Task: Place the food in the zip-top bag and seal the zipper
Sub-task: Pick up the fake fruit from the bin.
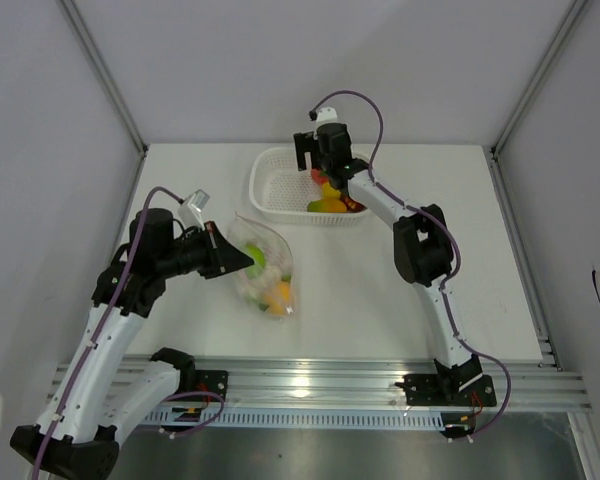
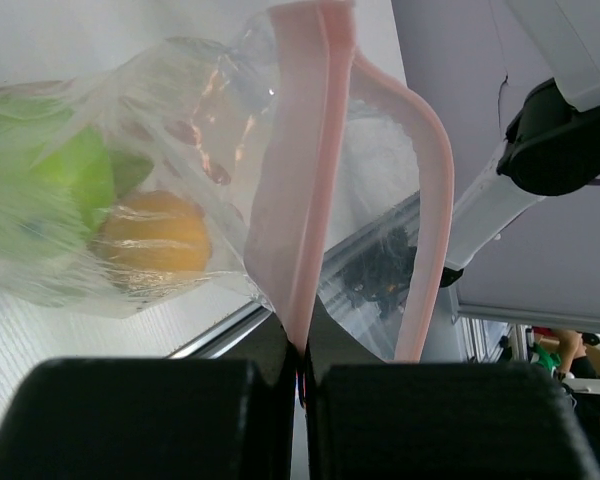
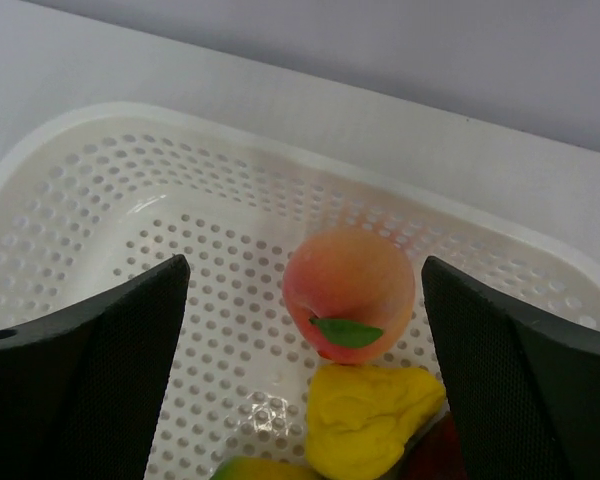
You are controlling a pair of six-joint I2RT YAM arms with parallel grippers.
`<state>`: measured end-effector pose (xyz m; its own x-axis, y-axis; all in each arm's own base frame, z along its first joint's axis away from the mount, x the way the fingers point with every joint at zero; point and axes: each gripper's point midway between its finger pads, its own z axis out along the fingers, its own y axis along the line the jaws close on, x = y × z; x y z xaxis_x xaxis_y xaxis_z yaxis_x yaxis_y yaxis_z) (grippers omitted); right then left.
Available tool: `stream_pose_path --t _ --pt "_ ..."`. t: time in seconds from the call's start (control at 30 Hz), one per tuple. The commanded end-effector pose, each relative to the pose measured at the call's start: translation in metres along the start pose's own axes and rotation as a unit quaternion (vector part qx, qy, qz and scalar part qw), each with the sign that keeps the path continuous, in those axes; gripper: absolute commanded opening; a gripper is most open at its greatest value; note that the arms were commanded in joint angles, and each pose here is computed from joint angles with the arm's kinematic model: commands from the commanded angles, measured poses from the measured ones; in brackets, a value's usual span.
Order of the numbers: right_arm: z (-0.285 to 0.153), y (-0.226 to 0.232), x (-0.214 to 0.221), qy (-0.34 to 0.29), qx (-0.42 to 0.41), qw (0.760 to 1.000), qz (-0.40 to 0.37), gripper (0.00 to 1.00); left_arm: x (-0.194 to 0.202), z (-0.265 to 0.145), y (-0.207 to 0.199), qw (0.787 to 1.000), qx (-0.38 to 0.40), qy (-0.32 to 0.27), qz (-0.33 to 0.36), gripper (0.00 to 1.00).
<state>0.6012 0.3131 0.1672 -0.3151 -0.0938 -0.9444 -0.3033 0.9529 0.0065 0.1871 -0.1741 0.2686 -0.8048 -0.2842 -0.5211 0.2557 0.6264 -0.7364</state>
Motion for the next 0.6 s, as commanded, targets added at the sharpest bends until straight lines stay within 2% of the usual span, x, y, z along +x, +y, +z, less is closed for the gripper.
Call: stream_pose_path --t 0.0,0.23,0.57 --pt "0.011 -0.009 0.0 0.01 0.007 1.0 0.004 0.99 0.001 0.001 -0.006 1.0 0.017 0.004 0.005 0.0" --pt "0.032 -0.016 0.038 0.042 0.0 0.999 0.003 0.97 0.0 0.004 -0.005 1.0 0.019 0.007 0.004 0.01" --pt "0.044 -0.014 0.059 0.056 -0.008 0.998 0.0 0.94 0.002 0.005 -0.003 1.0 0.018 0.011 0.004 0.01"
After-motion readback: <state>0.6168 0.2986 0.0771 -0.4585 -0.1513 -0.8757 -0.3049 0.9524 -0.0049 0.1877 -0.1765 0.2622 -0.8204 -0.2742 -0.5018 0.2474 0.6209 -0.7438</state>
